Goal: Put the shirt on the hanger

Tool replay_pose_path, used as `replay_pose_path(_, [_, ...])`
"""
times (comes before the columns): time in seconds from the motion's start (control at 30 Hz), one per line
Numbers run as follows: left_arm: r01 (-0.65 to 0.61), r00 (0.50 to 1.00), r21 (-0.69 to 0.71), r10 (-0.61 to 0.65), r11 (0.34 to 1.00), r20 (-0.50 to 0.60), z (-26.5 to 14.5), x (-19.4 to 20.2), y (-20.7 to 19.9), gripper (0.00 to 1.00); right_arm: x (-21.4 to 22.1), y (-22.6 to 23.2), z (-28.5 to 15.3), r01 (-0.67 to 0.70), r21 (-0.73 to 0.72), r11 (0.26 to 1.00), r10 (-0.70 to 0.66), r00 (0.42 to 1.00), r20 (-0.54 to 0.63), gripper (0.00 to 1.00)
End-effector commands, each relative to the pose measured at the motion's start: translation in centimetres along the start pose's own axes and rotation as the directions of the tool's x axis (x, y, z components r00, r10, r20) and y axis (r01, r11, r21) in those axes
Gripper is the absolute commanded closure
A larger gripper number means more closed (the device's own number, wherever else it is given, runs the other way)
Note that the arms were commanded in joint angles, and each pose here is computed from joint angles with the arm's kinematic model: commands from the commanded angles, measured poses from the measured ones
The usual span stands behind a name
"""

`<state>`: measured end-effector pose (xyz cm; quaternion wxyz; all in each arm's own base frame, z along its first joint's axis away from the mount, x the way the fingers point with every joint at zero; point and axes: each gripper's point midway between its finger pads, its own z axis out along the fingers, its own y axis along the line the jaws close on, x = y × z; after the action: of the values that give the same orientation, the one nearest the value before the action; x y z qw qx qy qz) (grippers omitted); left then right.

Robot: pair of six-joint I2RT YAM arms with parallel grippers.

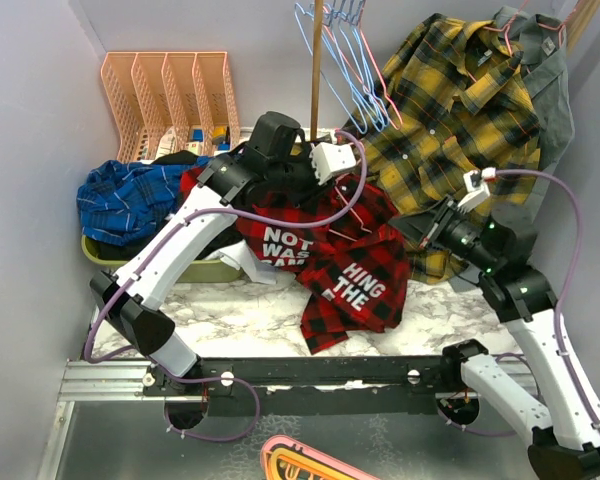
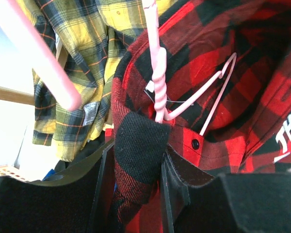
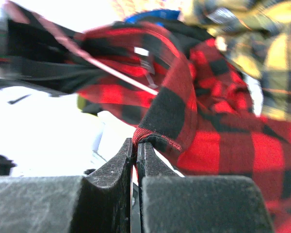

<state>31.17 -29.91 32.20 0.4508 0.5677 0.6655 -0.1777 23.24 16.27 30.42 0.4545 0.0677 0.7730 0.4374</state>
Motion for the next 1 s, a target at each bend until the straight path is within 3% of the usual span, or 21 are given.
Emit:
replay_pose_path(0.0, [0.048,0.997,-0.083,-0.042,0.995,0.064,-0.3,-1.6,1.4,1.00,-2.4,6.6,-1.7,0.016,-0.181,0.983,-0.021,0.999,-0.026,0.99])
replay_pose_path(0.17, [0.119,0.986,-0.087,-0.108,0.989,0.125,-0.4,-3.1,1.6,1.00,-1.2,6.5,-0.4,-0.042,-0.240,0.970,0.020,0.996,-0.092,0.99])
replay_pose_path(0.37, [0.172,0.957,0.101,-0.190,0.980,0.219,-1.5,-5.7,-0.6,1.00,0.5,5.3,1.0,-0.069,-0.269,0.961,0.041,0.994,-0.106,0.97])
replay_pose_path(0.43, [0.174,0.949,0.168,-0.211,0.970,0.235,-1.7,-6.2,-1.6,1.00,0.4,5.5,1.0,-0.042,-0.280,0.959,0.017,0.995,-0.094,0.79])
replay_pose_path(0.63, [0.189,0.941,0.172,-0.228,0.967,0.248,-1.0,-6.3,-1.2,1.00,-0.2,8.1,-0.3,0.086,-0.383,0.919,-0.124,0.989,-0.074,0.01])
replay_pose_path(0.8, [0.175,0.948,0.102,-0.196,0.979,0.250,-0.3,-5.8,0.2,1.00,-1.8,8.5,-1.5,0.336,-0.353,0.873,-0.341,0.939,0.051,0.01])
replay_pose_path(0.97, [0.132,0.965,0.052,-0.140,0.990,0.220,-0.3,-4.4,0.5,1.00,-6.4,2.5,-1.4,0.544,0.045,0.838,-0.535,0.803,0.262,0.01])
